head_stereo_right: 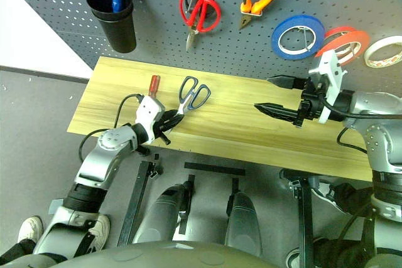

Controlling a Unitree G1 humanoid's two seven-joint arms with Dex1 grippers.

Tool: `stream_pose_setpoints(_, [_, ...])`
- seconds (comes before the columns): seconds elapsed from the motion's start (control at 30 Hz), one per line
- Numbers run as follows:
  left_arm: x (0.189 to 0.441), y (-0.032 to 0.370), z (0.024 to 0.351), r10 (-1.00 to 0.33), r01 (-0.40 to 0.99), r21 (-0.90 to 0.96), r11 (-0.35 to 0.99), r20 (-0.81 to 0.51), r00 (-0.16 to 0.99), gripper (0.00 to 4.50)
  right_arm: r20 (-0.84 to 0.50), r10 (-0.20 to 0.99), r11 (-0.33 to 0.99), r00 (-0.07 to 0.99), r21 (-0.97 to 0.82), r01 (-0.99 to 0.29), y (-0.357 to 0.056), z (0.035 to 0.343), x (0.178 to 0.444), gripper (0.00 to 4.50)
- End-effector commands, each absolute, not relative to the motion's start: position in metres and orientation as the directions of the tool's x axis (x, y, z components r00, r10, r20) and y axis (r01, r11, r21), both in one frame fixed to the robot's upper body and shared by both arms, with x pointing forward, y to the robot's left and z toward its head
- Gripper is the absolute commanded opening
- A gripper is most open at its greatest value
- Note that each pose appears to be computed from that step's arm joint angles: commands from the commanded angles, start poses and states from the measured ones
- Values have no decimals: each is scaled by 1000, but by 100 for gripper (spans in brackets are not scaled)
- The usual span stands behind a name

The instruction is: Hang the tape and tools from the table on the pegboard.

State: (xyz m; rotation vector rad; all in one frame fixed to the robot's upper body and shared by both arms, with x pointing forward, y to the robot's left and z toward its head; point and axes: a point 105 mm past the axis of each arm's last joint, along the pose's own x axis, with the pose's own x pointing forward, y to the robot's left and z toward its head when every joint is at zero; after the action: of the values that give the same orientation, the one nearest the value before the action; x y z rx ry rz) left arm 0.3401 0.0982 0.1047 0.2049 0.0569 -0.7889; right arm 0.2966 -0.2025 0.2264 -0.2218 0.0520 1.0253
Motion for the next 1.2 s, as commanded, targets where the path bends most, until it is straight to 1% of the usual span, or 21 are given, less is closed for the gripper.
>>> stream_pose_setpoints(0.03, [334,108,139,-723,704,191,684,54,689,60,-56,865,479,499,-205,-854,-199,256,283,450])
stream_pose_setpoints(0.13, [333,111,158,-737,695,253,673,147,660,60,16,871,483,491,-206,-851,-198,273,278,450])
stream_pose_setpoints(0.2, [336,111,180,-735,683,271,678,239,634,60,29,869,487,493,-215,-846,-198,279,275,450])
stream_pose_setpoints(0.27, [336,107,199,-748,678,316,663,304,590,60,39,869,489,493,-218,-845,-198,283,274,450])
stream_pose_setpoints(0.33, [336,105,208,-757,677,340,652,336,560,60,46,870,488,491,-222,-844,-198,286,273,450])
stream_pose_setpoints(0.5, [340,103,221,-728,660,319,680,391,562,60,58,874,482,483,-235,-844,-196,292,272,450])
stream_pose_setpoints(0.63, [347,98,219,-727,658,317,683,380,572,60,58,872,485,487,-243,-840,-196,293,273,450])
stream_pose_setpoints(0.97, [363,73,213,-769,685,350,639,324,552,60,70,855,515,515,-242,-822,-198,293,274,450])
stream_pose_setpoints(1.13, [377,67,207,-778,690,358,629,285,560,60,68,845,530,530,-237,-814,-200,291,272,450])
stream_pose_setpoints(1.2, [385,68,203,-765,692,326,644,276,582,60,67,839,539,540,-236,-809,-201,290,271,450])
